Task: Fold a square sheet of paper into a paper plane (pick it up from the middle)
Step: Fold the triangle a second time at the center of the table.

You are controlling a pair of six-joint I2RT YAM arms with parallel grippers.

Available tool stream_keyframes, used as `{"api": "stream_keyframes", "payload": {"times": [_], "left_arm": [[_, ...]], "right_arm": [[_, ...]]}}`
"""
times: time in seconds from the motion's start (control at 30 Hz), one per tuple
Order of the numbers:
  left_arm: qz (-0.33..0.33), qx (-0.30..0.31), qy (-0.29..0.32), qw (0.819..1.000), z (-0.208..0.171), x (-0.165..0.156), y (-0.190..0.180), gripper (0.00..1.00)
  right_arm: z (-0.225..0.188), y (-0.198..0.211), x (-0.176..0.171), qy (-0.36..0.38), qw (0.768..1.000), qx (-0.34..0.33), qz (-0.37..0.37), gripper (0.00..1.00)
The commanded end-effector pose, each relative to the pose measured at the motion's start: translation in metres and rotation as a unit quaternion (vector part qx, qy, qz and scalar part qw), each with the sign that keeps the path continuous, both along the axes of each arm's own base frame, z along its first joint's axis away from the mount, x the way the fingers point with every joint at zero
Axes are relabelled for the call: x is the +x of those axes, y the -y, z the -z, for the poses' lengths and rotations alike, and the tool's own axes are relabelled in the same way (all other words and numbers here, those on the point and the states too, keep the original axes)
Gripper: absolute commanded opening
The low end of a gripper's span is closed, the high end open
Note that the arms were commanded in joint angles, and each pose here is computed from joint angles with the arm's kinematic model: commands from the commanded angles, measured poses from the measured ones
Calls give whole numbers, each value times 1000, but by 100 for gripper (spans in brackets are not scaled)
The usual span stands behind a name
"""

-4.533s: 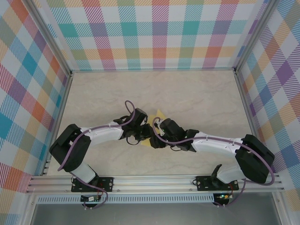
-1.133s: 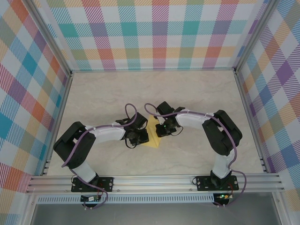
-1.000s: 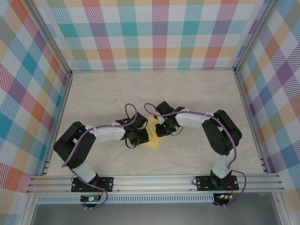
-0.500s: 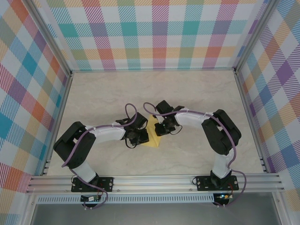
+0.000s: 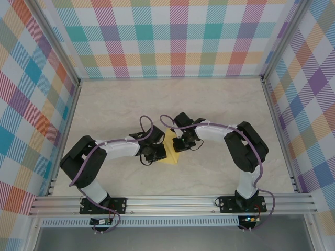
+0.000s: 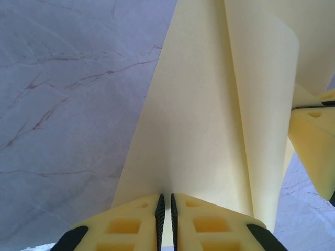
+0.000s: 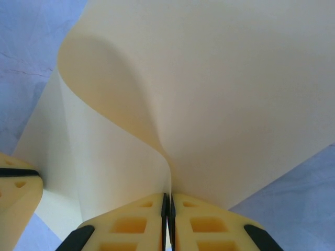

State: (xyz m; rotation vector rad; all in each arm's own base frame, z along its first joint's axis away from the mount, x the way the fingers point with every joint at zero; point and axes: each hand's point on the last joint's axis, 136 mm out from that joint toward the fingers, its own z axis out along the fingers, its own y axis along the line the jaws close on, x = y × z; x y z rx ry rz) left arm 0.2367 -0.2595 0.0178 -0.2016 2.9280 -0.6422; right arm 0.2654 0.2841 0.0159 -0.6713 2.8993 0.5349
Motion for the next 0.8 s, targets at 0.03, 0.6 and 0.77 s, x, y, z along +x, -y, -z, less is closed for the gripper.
{"api": "stream_keyframes", "payload": {"times": [0.03,0.6,0.77], "left_arm": [[1,3,15,1000,-10,-1,-4,16],[-102,-237,66,964,-66,56,21,0],[-103,-240,53,964,-54,63,29,0]], "right_arm": [[13,5,-2,-13,1000,-18,-5,12],[19,10,-4,-16,999,-28,-1,12],[20,10,-4,-16,999,-29,0,12]]}}
